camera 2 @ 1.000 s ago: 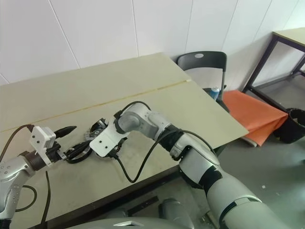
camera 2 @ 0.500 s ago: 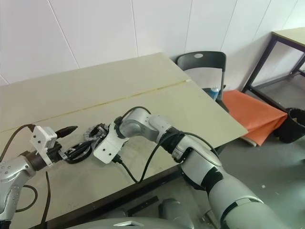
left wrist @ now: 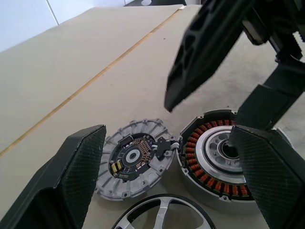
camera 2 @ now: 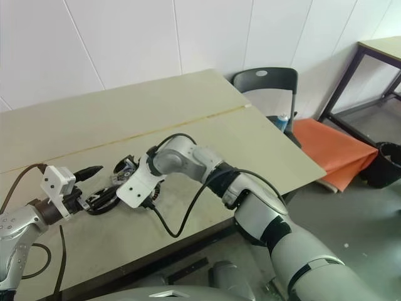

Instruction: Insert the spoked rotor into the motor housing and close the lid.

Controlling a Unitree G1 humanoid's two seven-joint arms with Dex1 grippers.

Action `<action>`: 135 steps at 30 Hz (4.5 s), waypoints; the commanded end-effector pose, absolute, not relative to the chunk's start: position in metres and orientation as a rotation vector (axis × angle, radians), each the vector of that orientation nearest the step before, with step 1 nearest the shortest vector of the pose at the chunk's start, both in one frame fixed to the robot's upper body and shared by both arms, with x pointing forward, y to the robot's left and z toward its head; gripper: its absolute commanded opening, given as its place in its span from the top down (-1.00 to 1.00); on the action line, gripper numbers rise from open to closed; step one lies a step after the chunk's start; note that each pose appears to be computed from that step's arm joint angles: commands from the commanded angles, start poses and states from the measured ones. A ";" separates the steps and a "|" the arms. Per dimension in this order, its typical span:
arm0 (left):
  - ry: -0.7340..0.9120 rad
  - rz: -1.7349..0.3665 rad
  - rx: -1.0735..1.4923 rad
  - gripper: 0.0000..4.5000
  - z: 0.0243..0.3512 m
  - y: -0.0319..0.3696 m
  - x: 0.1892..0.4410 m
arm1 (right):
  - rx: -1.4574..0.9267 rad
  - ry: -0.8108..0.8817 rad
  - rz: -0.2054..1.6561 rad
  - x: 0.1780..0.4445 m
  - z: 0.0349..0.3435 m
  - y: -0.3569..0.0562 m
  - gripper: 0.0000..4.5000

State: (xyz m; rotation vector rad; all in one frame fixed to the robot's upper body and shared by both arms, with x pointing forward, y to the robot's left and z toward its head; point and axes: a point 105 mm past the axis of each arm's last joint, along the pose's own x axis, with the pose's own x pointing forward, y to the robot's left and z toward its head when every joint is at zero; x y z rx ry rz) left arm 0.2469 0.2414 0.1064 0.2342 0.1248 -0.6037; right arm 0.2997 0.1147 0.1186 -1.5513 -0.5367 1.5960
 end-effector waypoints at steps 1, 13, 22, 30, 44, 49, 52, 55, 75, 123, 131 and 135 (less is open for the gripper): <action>0.075 -0.613 0.243 -1.00 0.118 0.238 0.249 | -1.557 -0.592 1.561 0.301 0.132 0.118 -0.88; 0.077 -0.612 0.245 -1.00 0.117 0.239 0.249 | -1.609 -0.566 1.596 0.299 0.112 0.110 -0.88; 0.077 -0.613 0.243 -1.00 0.116 0.239 0.249 | -1.657 -0.585 1.586 0.300 0.103 0.110 -0.88; 0.078 -0.612 0.241 -1.00 0.114 0.240 0.249 | -1.684 -0.592 1.616 0.297 0.094 0.106 -0.88; 0.082 -0.601 0.248 -1.00 0.111 0.243 0.248 | -1.603 -0.437 1.607 0.301 0.060 0.092 -0.88; 0.082 -0.597 0.252 -1.00 0.111 0.245 0.248 | -1.585 -0.379 1.657 0.298 0.054 0.085 -0.45; 0.083 -0.591 0.255 -1.00 0.111 0.247 0.249 | -1.578 -0.354 1.668 0.298 0.052 0.081 0.02; 0.084 -0.589 0.257 -1.00 0.111 0.248 0.249 | -1.576 -0.337 1.676 0.298 0.052 0.079 0.47; 0.084 -0.599 0.256 -1.00 0.110 0.245 0.251 | -1.542 -0.401 1.634 0.311 0.104 0.091 0.99; 0.119 -0.618 0.257 -1.00 0.110 0.246 0.235 | -1.700 -0.104 1.873 0.295 0.110 0.123 0.99; 0.130 -0.608 0.252 -1.00 0.109 0.248 0.230 | -1.718 -0.110 1.861 0.298 0.113 0.124 0.99; 0.131 -0.606 0.249 -1.00 0.108 0.247 0.230 | -1.743 -0.095 1.863 0.301 0.118 0.121 0.99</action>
